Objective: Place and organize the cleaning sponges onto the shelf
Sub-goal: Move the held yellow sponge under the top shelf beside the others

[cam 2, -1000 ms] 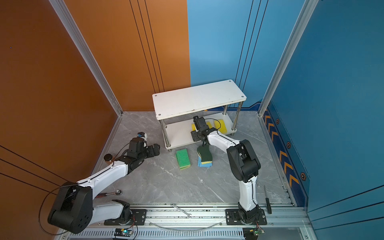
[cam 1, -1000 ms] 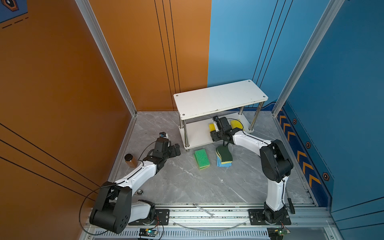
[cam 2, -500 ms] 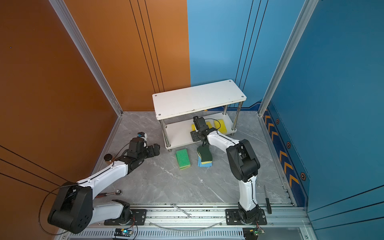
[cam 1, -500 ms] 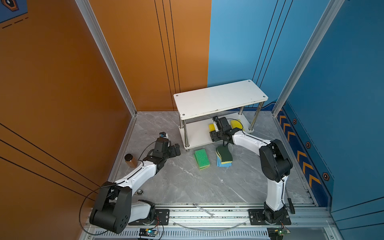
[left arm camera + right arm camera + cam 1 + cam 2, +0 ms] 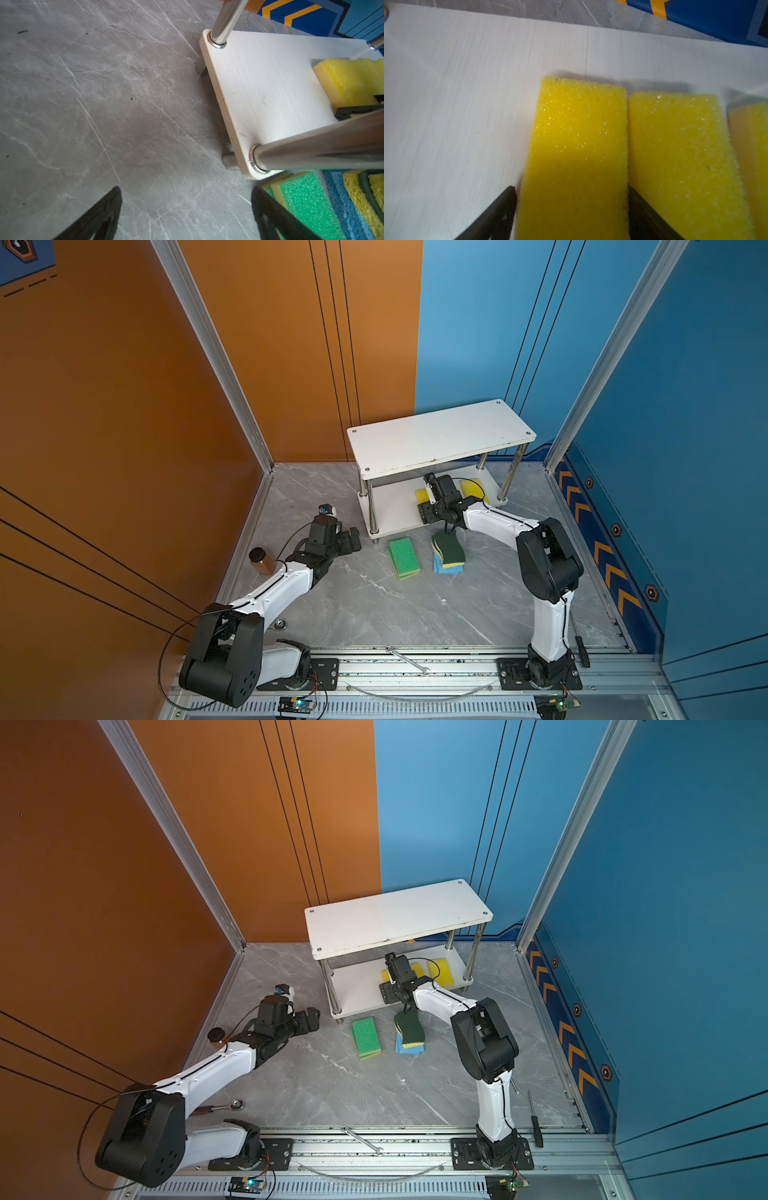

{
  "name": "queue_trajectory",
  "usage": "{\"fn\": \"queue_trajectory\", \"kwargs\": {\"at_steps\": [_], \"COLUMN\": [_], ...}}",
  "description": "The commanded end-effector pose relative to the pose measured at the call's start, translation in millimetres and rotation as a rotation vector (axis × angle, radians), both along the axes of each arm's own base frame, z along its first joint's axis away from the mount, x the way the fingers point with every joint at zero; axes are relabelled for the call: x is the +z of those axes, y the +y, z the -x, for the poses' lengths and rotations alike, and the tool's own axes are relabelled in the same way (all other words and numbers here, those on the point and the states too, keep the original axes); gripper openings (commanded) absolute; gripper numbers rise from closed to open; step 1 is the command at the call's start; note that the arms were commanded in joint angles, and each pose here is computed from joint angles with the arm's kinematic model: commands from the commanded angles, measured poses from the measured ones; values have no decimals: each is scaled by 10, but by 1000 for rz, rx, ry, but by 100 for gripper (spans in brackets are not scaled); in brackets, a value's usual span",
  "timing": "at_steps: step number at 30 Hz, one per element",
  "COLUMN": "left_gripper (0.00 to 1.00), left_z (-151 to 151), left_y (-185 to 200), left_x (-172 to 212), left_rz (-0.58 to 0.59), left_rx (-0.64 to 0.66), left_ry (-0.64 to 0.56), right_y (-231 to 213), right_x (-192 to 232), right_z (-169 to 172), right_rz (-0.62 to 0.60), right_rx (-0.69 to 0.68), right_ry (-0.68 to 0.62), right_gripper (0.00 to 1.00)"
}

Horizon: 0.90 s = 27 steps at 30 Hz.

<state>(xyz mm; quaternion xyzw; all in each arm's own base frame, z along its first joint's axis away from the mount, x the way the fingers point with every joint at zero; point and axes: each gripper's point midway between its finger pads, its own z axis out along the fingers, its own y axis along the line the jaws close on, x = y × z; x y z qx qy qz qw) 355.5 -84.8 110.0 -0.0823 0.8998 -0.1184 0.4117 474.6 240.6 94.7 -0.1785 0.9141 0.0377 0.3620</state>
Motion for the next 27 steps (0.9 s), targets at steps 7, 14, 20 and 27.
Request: {"fn": "queue_trajectory", "kwargs": {"at_steps": [7,14,20,27], "left_gripper": [98,98,98,97], "left_z": [48,47,47,45], "left_y": [77,74,74,73], "left_x": [-2,-10,-9,-7], "left_rz": [-16,-13,-14,-14], "left_rx": [24,23,24,24], "left_ry": [9,11,11,10], "right_y": [14,1,0,-38], "right_x": [-41,-10,-43,-10], "right_z": [-20,-8,9,9], "right_rz": [14,15,9,6], "right_rx": [6,14,28,22], "right_ry": [-2,-7,4,-3], "right_gripper": [79,79,77,77]}}
